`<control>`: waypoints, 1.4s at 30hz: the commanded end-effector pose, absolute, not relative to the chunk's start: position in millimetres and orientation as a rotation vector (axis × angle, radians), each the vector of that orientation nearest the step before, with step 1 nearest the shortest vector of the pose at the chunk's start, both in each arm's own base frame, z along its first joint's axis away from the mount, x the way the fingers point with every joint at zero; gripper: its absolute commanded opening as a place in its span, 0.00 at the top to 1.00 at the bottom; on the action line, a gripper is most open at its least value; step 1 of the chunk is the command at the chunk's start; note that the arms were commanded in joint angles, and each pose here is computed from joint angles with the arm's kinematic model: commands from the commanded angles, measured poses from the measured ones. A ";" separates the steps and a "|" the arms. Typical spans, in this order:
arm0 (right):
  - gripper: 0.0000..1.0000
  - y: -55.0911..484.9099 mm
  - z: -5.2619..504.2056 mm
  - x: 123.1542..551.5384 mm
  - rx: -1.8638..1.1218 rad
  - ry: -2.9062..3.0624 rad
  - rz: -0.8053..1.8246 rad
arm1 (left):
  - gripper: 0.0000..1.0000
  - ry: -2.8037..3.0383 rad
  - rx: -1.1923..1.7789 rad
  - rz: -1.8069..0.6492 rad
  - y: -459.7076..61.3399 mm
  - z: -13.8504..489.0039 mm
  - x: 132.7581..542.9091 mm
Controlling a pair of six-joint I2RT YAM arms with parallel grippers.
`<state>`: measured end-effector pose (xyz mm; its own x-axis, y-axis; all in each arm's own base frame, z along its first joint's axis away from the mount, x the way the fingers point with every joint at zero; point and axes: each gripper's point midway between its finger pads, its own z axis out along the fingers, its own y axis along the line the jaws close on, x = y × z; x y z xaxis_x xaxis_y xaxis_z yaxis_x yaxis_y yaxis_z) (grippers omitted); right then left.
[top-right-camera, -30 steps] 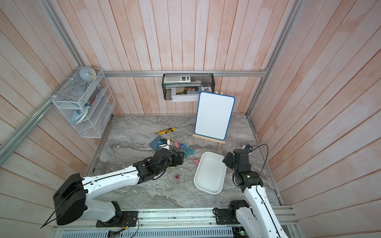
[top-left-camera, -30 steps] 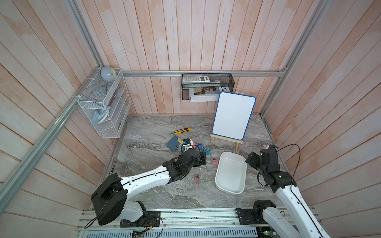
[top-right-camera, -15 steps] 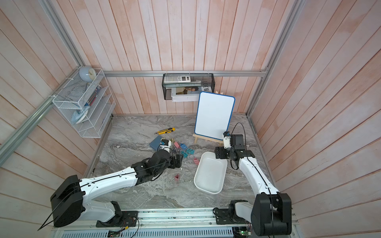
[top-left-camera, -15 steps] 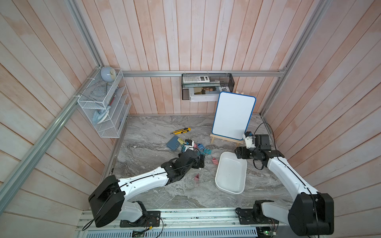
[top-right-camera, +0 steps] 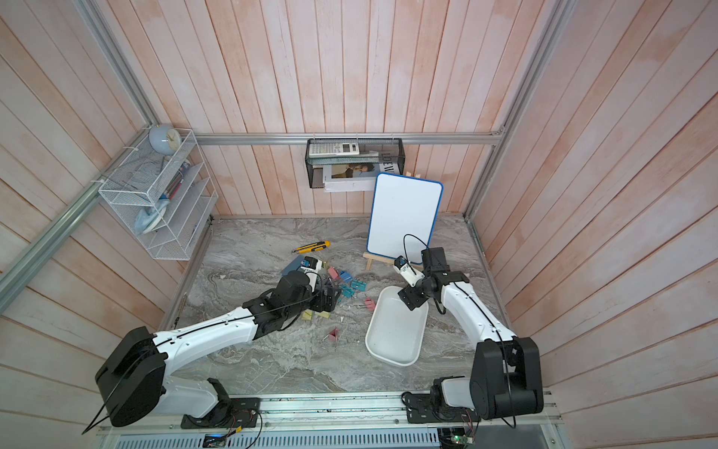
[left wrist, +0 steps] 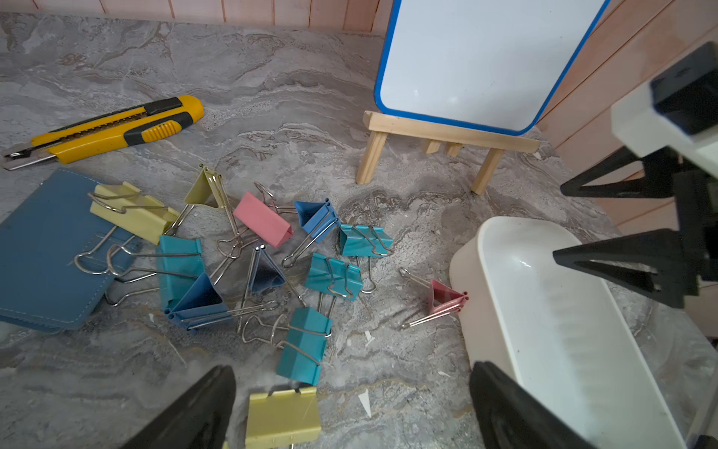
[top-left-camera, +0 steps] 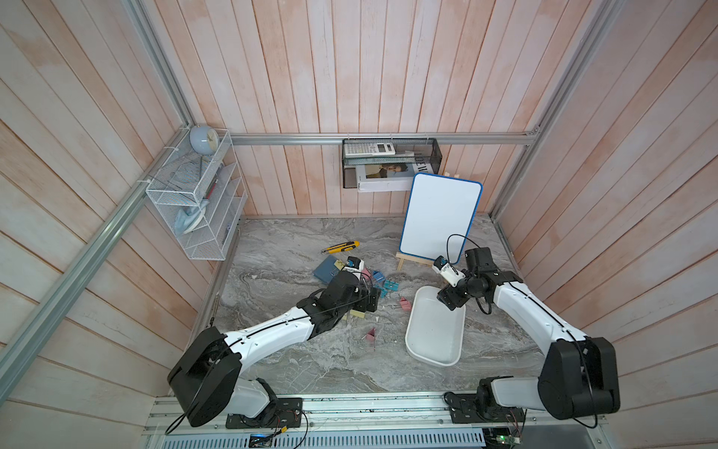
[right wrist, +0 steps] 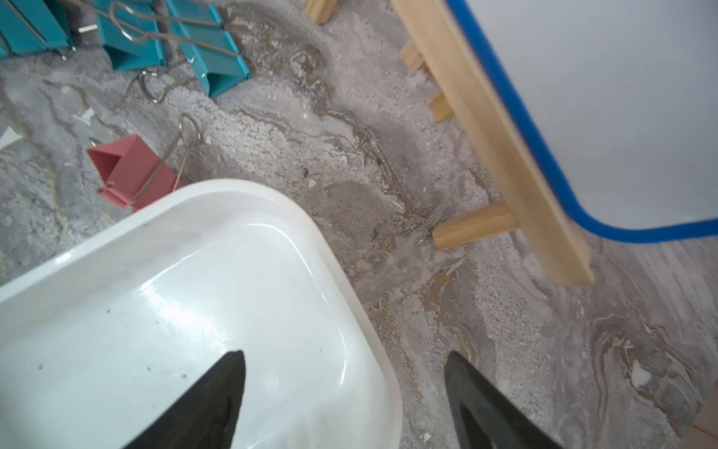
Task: Put the binder clips in the storage box
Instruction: Adjust the storage box at the center of the board.
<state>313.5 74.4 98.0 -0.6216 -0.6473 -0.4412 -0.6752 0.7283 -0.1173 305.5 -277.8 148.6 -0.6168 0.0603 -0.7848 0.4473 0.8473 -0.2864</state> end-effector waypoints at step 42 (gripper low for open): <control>0.57 41.5 56.7 293.9 -0.953 2.768 -0.385 | 0.00 2.073 0.340 -0.640 -254.2 141.6 291.8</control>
